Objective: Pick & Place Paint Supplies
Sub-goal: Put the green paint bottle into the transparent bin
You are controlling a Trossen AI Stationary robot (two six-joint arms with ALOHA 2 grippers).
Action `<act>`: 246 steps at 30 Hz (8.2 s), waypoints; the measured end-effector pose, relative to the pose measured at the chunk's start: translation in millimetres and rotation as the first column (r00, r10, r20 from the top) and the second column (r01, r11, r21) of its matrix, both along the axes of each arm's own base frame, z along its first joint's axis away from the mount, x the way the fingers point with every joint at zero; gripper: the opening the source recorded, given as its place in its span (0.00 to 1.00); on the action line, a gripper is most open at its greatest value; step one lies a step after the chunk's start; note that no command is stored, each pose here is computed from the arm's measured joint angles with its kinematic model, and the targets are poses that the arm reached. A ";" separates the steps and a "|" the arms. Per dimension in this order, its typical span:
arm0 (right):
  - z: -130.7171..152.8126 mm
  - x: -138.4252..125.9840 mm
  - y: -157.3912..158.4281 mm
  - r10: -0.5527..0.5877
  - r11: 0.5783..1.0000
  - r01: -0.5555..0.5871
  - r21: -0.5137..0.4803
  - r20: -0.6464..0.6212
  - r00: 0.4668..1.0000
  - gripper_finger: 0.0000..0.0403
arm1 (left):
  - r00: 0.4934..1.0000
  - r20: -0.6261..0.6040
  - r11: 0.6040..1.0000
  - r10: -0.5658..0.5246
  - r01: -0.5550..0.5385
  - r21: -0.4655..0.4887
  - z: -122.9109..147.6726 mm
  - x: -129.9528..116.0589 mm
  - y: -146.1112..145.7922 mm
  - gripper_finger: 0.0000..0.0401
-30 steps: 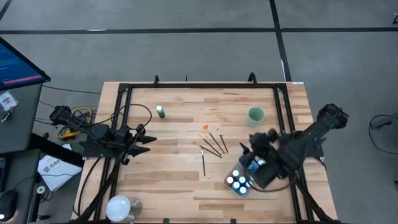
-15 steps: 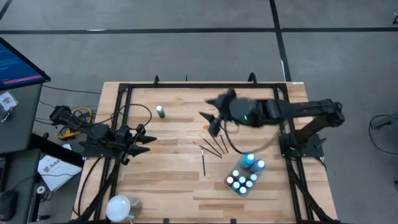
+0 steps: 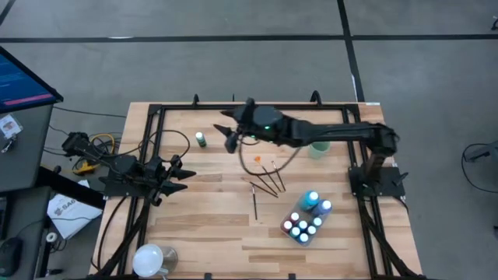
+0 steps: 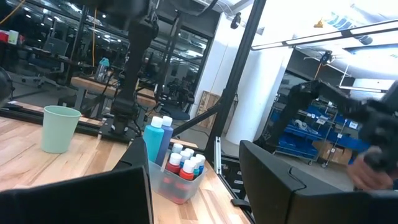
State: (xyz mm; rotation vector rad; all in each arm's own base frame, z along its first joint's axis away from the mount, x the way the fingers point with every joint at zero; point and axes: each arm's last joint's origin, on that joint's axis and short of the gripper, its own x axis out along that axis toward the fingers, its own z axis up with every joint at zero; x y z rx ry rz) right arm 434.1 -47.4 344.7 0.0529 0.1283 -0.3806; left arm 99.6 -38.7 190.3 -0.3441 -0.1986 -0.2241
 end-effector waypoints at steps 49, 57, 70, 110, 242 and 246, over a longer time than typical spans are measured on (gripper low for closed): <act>-136.8 122.6 -46.1 0.072 0.997 -0.072 -0.002 -0.049 0.996 0.67 | 1.000 0.004 1.000 0.000 0.000 -0.002 0.5 0.5 -0.2 0.33; -162.7 125.2 -49.5 0.106 0.994 -0.101 0.047 -0.105 0.989 0.67 | 1.000 0.003 1.000 0.000 0.000 -0.001 0.4 0.8 -0.4 0.33; -184.9 125.0 -69.3 0.064 0.994 -0.054 0.097 -0.112 0.992 0.67 | 1.000 0.007 1.000 0.000 0.000 -0.003 0.9 0.7 -0.3 0.33; -212.1 124.1 -76.3 0.027 0.970 0.010 0.244 -0.147 0.989 0.25 | 1.000 0.019 1.000 0.000 0.000 -0.008 2.1 0.6 -0.3 0.33; -112.0 -211.3 94.9 0.722 0.681 -0.659 0.320 -0.447 0.529 0.25 | 1.000 0.031 1.000 0.000 0.000 -0.014 3.3 0.5 -0.2 0.33; -116.7 -207.0 89.0 0.757 0.641 -0.683 0.351 -0.438 0.485 0.25 | 0.999 0.032 1.000 0.000 0.000 -0.014 3.4 0.5 -0.2 0.33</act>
